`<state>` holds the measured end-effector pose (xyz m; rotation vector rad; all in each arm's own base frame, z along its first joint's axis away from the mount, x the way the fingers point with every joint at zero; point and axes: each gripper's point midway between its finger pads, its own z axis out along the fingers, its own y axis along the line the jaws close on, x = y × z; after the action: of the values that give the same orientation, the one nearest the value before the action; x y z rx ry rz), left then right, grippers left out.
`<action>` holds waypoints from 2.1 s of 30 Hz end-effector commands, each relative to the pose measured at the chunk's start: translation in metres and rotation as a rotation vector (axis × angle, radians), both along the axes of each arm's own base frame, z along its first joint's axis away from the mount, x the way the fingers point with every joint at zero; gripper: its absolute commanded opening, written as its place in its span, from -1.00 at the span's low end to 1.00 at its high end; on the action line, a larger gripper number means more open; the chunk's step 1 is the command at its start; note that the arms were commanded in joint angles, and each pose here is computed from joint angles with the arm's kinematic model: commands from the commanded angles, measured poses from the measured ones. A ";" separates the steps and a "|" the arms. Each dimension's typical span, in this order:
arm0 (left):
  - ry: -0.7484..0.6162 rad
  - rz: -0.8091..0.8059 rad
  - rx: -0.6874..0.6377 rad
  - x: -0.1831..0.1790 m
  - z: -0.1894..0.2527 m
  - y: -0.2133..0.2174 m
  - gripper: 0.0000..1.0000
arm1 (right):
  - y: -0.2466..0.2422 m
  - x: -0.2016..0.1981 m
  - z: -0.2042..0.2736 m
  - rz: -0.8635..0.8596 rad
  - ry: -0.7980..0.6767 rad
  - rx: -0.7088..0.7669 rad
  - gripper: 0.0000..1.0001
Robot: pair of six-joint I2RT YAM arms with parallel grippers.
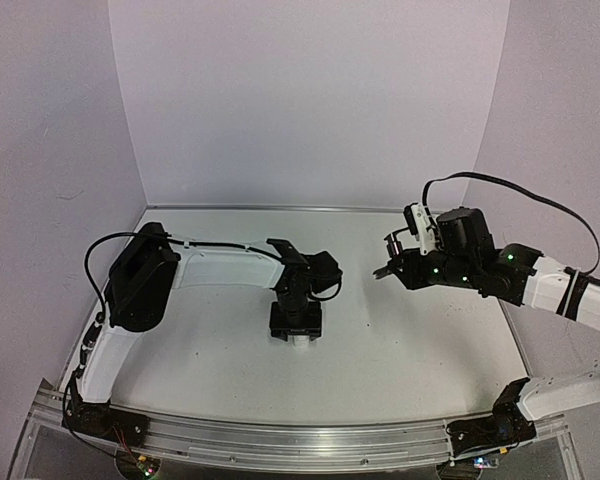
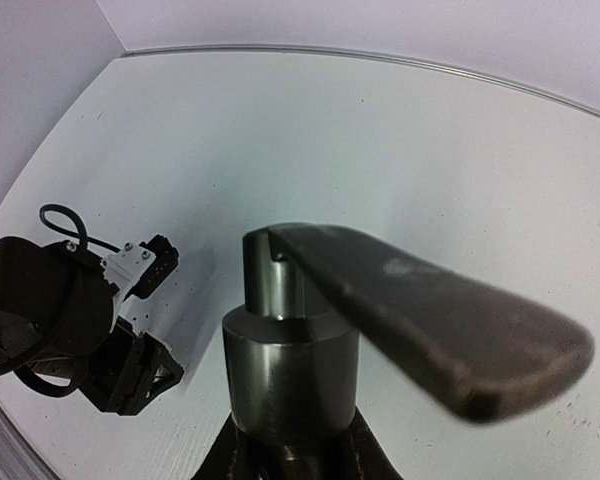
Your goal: Install the water faucets
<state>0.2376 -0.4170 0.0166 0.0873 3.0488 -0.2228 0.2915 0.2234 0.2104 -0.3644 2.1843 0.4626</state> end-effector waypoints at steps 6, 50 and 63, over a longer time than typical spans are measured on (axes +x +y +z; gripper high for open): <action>-0.045 -0.014 -0.019 0.005 0.021 -0.006 -0.13 | 0.011 0.002 0.022 0.034 -0.059 0.060 -1.00; -0.297 -0.680 -1.541 -0.010 0.440 0.089 -1.00 | 0.125 -0.045 0.240 0.792 -1.235 0.207 -1.00; -0.251 -0.568 -1.563 -0.001 0.443 0.087 -1.00 | 0.131 -0.064 0.252 0.893 -1.373 0.273 -1.00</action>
<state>0.2490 -0.3384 0.4322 0.6862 1.8388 -2.1593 0.2442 0.3577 0.4269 -1.1355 0.7301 0.6838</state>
